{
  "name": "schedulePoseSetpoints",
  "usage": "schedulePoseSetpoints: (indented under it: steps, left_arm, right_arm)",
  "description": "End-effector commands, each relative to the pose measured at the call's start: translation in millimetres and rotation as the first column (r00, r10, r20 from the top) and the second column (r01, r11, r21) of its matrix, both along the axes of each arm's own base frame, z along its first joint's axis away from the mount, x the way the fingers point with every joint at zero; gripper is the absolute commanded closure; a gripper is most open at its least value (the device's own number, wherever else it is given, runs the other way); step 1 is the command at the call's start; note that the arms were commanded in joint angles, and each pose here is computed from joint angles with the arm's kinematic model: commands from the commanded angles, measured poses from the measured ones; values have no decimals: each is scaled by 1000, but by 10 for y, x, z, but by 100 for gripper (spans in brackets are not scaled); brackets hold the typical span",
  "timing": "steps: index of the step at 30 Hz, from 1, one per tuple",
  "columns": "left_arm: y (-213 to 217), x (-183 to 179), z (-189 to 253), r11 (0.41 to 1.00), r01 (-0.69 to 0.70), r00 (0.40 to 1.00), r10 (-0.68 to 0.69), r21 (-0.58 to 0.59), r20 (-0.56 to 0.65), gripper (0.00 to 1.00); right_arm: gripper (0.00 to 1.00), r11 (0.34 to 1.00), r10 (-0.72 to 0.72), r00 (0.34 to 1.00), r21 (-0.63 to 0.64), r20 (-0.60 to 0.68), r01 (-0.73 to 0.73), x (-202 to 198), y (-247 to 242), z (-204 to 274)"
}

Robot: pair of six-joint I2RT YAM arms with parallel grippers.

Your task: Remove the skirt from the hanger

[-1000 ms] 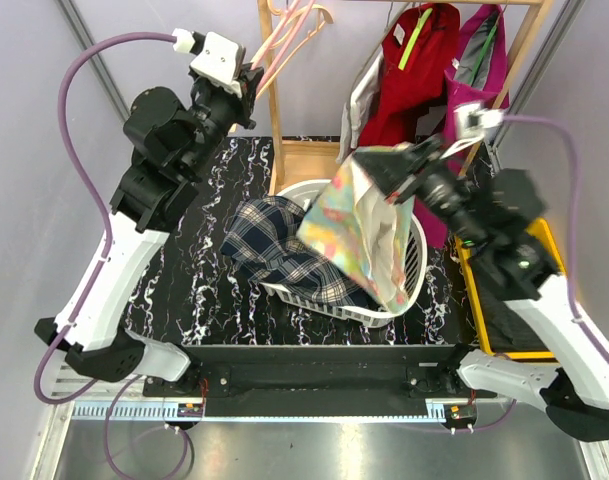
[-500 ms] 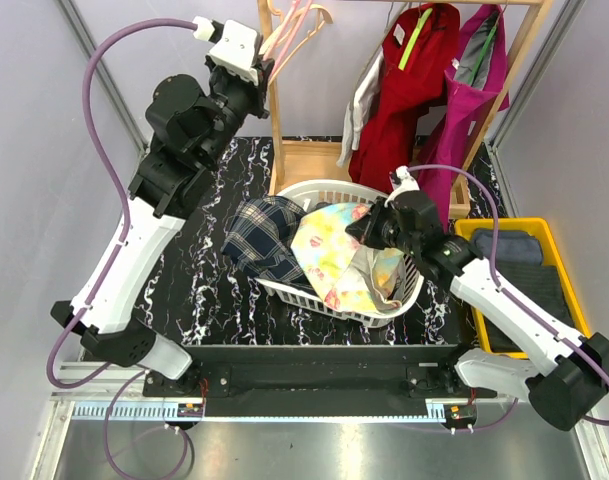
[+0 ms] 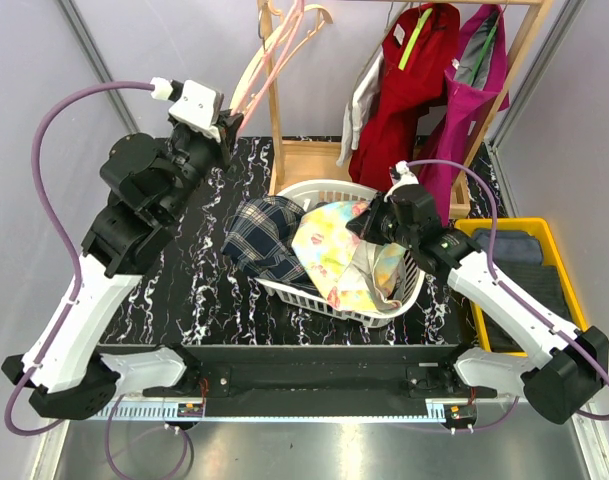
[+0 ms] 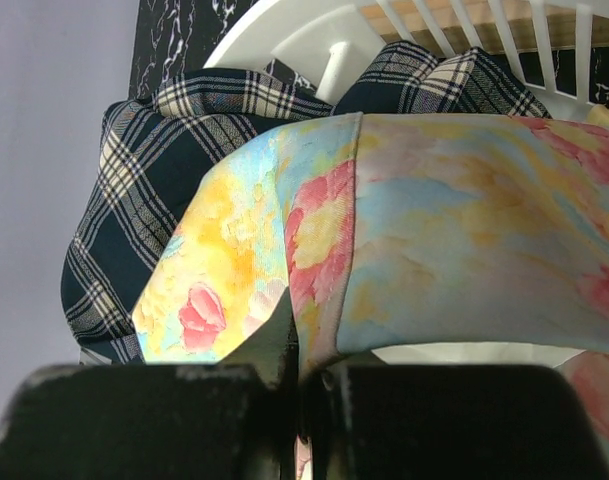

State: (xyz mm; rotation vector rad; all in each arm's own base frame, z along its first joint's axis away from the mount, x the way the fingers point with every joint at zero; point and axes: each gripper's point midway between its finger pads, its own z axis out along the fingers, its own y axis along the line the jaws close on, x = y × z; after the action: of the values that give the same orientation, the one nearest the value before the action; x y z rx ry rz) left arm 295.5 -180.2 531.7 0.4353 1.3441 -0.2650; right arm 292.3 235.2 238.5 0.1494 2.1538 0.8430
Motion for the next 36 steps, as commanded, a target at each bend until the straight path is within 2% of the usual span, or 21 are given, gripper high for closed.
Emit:
schedulePoseSetpoints:
  steps: [1,4,7,8,9,10,11,12,13,14,15,16,17,18,19,21,28,31,36]
  left_arm:
    - [-53,38,-105,1000,-5,1000,5,-16,-30,100]
    - [-137,87,-146,1000,8,999,-8,-10,-45,100]
    - [-301,179,-251,999,41,996,-40,9,-80,100]
    - [-348,221,-287,999,47,995,-45,20,-91,100]
    - [-366,238,-207,999,48,995,-47,14,-82,100]
    - [-462,366,-341,998,46,992,-40,46,-120,100]
    - [-482,432,-339,998,41,991,-34,49,-129,100]
    - [-486,452,-165,999,43,994,-39,32,-106,100]
    - [-618,602,-320,996,62,987,-51,66,-151,100]
    - [-632,681,-289,996,57,987,-47,63,-155,100]
    - [-612,692,-25,998,51,992,-48,29,-114,100]
    - [-714,875,-144,998,45,989,-37,48,-144,100]
    - [-707,961,-91,999,32,991,-26,41,-134,100]
    - [-666,953,184,1000,25,997,-24,4,-80,100]
    - [-750,1109,98,1000,20,995,-19,15,-93,100]
    - [-726,1160,276,1000,5,999,-5,-2,-46,100]
    - [-750,1412,48,999,-35,997,36,14,-69,100]
    - [-649,1515,49,997,-77,996,76,-12,-54,100]
    - [-638,1702,-59,995,-103,993,103,-8,-57,100]
  right_arm:
    - [96,1000,-21,998,22,53,20,99,-5,215]
    - [95,999,-18,999,-29,37,19,88,-53,60]
    - [90,991,-38,999,-126,4,39,104,-162,-291]
    - [85,987,-40,999,-157,-19,37,77,-200,-455]
    - [75,985,-33,999,-172,-34,26,59,-205,-534]
    - [66,982,-28,998,-186,-51,18,25,-223,-634]
    - [55,982,-22,998,-189,-60,11,6,-222,-677]
    - [38,982,-23,998,-188,-60,11,-9,-235,-679]
    - [32,981,-24,998,-194,-65,11,-34,-252,-726]
    - [28,980,-31,998,-196,-60,19,-35,-272,-729]
    - [24,982,-34,998,-189,-48,25,-51,-288,-693]
    - [18,982,-36,998,-187,-45,27,-63,-302,-712]
    - [14,984,-29,999,-177,-32,23,-88,-303,-665]
    - [11,985,-27,999,-170,-26,22,-100,-304,-648]
    - [7,985,-24,999,-169,-25,19,-127,-312,-659]
    - [3,988,-25,1000,-154,-2,24,-164,-340,-589]
    - [0,996,-37,997,-74,63,42,-314,-405,-320]
    - [0,1000,-4,994,-25,108,6,-440,-374,-104]
    - [1,993,1,966,112,258,-31,-687,-417,474]
